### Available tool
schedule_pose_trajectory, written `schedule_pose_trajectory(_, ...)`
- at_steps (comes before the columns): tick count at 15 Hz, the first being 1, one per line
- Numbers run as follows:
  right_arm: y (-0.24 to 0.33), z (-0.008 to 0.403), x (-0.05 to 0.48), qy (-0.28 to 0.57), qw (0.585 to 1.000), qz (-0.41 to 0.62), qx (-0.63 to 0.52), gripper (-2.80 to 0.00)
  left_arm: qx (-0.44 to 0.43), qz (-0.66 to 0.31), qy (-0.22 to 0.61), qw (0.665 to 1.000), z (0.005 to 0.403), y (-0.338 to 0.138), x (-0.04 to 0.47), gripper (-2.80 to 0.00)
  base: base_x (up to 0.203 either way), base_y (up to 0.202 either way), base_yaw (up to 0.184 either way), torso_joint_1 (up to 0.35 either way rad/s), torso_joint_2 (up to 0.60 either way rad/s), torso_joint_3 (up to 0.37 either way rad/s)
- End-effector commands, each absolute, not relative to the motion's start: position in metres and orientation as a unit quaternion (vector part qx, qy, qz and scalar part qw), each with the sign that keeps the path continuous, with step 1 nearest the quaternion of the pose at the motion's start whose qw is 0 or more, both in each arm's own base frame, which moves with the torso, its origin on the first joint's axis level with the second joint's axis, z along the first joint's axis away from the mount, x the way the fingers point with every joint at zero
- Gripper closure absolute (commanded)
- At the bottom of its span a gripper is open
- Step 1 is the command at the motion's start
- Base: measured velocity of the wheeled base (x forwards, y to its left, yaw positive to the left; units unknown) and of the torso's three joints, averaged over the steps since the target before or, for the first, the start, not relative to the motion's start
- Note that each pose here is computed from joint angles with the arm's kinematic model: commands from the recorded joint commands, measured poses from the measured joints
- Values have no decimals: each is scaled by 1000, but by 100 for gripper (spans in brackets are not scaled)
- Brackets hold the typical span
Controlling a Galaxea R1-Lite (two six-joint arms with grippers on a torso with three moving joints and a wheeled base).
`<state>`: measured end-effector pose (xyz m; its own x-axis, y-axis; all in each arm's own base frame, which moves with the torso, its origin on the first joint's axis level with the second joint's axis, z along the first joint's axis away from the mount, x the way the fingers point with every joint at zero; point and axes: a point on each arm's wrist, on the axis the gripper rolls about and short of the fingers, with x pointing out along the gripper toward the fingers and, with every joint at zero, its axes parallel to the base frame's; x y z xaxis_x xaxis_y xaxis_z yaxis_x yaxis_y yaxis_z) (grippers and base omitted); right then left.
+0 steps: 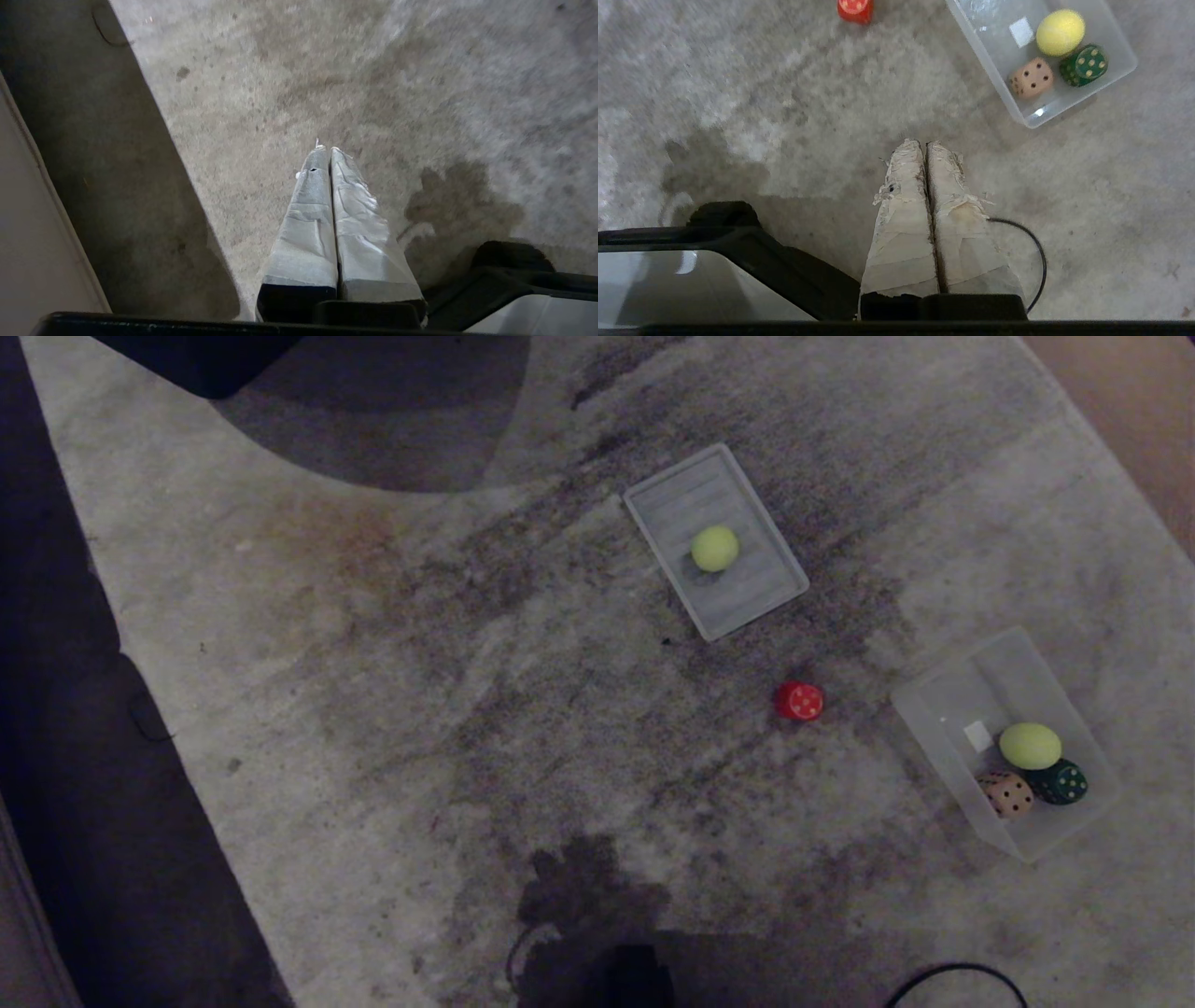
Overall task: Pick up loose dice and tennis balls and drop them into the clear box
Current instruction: Find toys out of the box
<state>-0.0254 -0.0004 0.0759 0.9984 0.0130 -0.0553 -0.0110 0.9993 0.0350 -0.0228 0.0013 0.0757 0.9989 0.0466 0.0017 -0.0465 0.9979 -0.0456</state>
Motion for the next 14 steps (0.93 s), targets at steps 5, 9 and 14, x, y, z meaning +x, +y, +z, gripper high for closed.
schedule_pose_trajectory(5, 0, 76, -25, 28, 999, 6, 15, 0, -24, 24, 0, 999, 75, 1, -23, 0, 0, 0, 0, 0, 5, -197)
schedule_pose_trajectory(9, 0, 76, -26, 27, 1000, 5, 11, 0, -37, 26, -1, 999, 75, 1, -23, 0, 0, 0, 0, 2, 2, -106)
schedule_pose_trajectory(14, 0, 136, -19, 56, 998, 1, 24, 0, -44, 28, -2, 999, 76, 2, -23, 0, 0, 0, 0, 0, 0, 0)
